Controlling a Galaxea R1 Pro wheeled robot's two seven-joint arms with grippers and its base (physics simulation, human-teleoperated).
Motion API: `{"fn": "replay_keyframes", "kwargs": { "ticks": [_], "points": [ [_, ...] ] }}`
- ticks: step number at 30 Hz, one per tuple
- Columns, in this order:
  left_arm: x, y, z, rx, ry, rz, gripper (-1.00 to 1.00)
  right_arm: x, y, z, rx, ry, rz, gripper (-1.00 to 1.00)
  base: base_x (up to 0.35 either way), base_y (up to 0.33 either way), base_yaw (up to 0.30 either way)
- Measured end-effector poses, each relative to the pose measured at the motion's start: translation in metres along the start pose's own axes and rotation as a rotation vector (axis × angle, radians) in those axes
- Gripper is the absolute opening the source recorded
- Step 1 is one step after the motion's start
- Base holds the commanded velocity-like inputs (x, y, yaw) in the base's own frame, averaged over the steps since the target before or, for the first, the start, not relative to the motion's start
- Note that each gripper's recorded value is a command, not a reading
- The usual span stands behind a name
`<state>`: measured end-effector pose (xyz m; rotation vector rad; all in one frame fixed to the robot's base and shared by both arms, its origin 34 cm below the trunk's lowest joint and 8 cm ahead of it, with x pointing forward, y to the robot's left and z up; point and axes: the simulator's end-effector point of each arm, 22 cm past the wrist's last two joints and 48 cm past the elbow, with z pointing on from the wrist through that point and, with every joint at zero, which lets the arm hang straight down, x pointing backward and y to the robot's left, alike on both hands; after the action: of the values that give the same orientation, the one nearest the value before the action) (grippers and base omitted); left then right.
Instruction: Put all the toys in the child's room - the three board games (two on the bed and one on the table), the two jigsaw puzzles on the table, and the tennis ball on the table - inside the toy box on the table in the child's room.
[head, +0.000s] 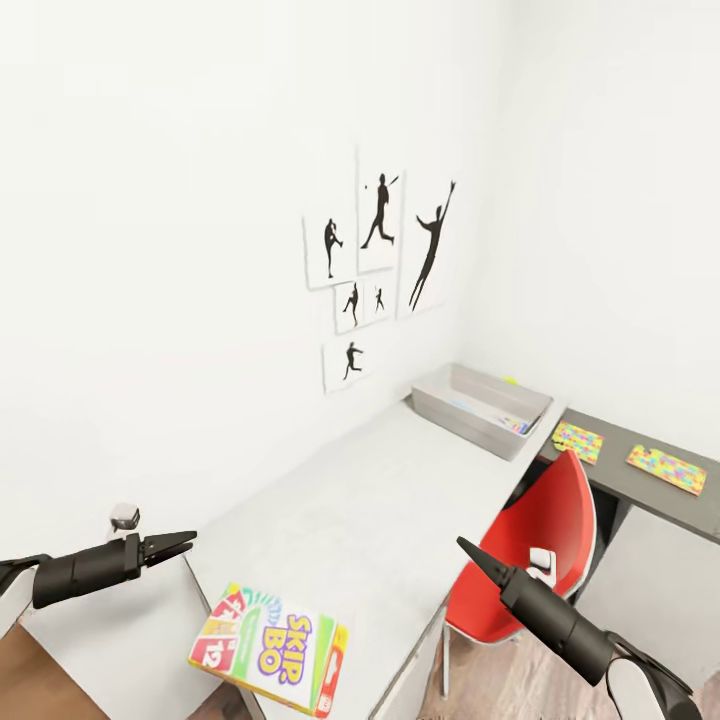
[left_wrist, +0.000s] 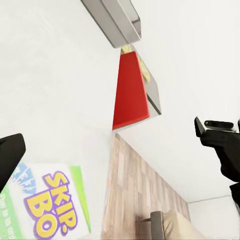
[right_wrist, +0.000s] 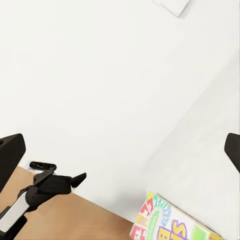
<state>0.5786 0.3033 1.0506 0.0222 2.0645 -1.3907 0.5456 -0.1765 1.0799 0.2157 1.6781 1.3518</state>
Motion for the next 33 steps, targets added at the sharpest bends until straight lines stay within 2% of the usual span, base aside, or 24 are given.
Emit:
{"fn": "replay_keyframes", "kwargs": {
  "ticks": [22, 33],
  "points": [
    [-0.0021, -0.0054, -0.0013, 0.006, -0.006, 0.009, 1.00, -0.0026, 0.0047, -0.0005, -0.007, -0.006, -0.008, 1.00, -0.024, 0.103, -0.264],
    [-0.0024, -0.0057, -0.0015, 0.005, -0.007, 0.010, 1.00, -0.0028, 0.0045, -0.0005, -0.004, -0.006, -0.010, 1.00, 0.000, 0.070, -0.071]
  ]
}}
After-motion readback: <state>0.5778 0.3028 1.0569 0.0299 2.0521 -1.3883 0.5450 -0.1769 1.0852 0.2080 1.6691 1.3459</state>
